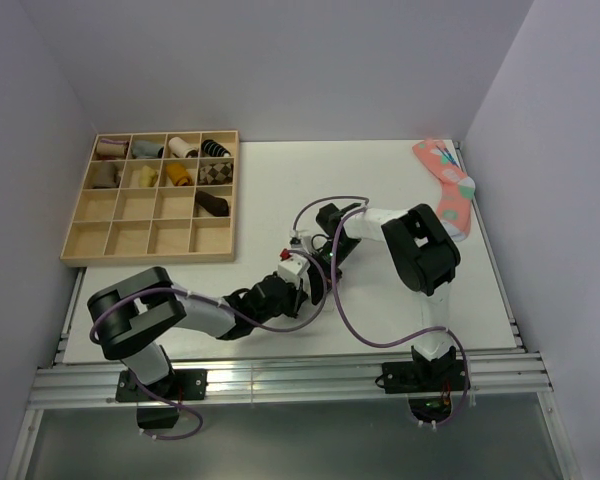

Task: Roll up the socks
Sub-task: Roll the sock at the center of the board.

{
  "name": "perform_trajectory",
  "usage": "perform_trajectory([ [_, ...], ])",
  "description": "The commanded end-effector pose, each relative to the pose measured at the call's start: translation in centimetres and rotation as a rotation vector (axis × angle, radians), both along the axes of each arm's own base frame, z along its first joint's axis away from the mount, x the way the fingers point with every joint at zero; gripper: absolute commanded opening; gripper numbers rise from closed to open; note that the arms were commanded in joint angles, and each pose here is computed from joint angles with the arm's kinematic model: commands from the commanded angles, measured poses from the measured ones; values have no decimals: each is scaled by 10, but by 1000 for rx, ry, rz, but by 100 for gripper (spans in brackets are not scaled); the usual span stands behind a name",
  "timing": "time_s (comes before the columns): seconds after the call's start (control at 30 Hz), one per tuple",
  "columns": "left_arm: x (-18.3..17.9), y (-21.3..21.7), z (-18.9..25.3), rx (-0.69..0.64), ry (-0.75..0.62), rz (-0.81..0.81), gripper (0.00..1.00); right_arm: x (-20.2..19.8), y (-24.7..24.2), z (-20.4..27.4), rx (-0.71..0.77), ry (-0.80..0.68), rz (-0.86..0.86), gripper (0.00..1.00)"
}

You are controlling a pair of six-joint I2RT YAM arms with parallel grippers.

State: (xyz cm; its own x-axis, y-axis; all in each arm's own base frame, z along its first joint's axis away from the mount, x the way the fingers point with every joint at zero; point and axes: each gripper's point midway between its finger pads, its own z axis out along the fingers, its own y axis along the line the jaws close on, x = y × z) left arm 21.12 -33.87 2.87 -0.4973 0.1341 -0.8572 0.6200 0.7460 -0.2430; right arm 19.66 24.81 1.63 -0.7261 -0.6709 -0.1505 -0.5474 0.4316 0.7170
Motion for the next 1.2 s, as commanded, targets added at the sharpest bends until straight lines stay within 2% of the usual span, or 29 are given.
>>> perform_trajectory([
  [0.0,7,-1,-4,39,-8,41,5,13,-1,3,-6,-63,-15,11],
  [0.03,7,-2,-4,40,-8,41,0,14,-2,3,-9,-73,-20,14],
  [0.53,4,-7,-18,109,40,71,0,57,-13,30,20,-270,-166,39],
  [0.7,2,-8,-18,115,57,76,0,75,-30,48,54,-352,-254,40],
  [0.9,3,-14,-19,121,80,80,0,88,-55,70,82,-527,-320,38],
  [1.03,2,-16,-20,129,96,81,0,86,-69,82,96,-590,-321,37],
  [1.17,3,-18,-22,140,107,83,0,76,-80,83,90,-701,-252,36],
])
